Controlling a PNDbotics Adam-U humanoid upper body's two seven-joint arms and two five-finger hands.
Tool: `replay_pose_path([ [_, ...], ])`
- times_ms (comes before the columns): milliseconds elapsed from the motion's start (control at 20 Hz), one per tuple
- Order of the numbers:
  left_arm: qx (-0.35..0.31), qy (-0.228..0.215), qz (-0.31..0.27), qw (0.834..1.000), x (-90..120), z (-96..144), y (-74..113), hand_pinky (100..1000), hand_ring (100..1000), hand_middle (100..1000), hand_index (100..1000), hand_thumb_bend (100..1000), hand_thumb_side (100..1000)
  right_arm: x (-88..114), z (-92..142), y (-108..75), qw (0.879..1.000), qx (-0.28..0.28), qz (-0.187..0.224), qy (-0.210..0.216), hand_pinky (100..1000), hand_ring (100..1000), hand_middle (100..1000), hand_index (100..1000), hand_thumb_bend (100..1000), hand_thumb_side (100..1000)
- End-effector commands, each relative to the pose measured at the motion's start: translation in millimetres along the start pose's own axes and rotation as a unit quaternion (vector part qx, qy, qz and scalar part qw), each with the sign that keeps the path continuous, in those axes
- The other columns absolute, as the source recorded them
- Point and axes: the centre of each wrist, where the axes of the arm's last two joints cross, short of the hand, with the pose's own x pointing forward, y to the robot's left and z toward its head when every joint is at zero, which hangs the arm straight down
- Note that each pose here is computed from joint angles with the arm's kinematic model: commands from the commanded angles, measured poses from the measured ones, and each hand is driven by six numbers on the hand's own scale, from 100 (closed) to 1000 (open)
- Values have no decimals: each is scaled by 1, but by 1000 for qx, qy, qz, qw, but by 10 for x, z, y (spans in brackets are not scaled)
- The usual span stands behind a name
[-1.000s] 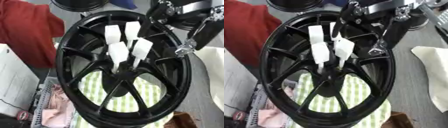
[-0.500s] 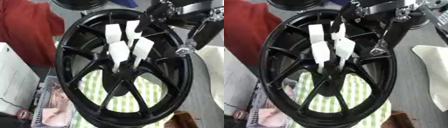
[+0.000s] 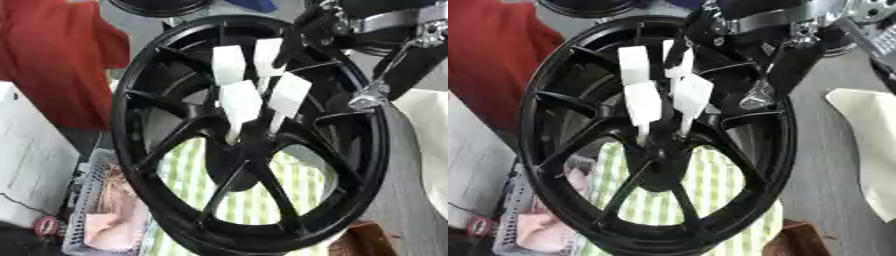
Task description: Pull the pin out of the wheel hub.
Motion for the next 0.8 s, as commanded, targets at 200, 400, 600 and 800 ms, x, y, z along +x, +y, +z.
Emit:
replay_pose_path([
  [200,-2,-14,-2,1000,87,-42,8,871,795,697,820,293,544,-26,41,-40,999,18,28,-14,205,128,763,866,382,100],
  [400,-2,-16,0,1000,92,-45,6,871,795,697,820,293,544,-41,24,-16,999,23,26,-16,200,124,759,863,377,100],
  [600,-1,-16,1,1000,93,-46,3,872,794,698,820,292,545,-57,18,16,999,30,26,-15,197,122,760,864,379,100],
  [800,-1,-15,3,1000,86,-42,-1,872,794,698,820,292,548,-75,3,53,999,38,29,-13,196,121,758,863,383,100],
])
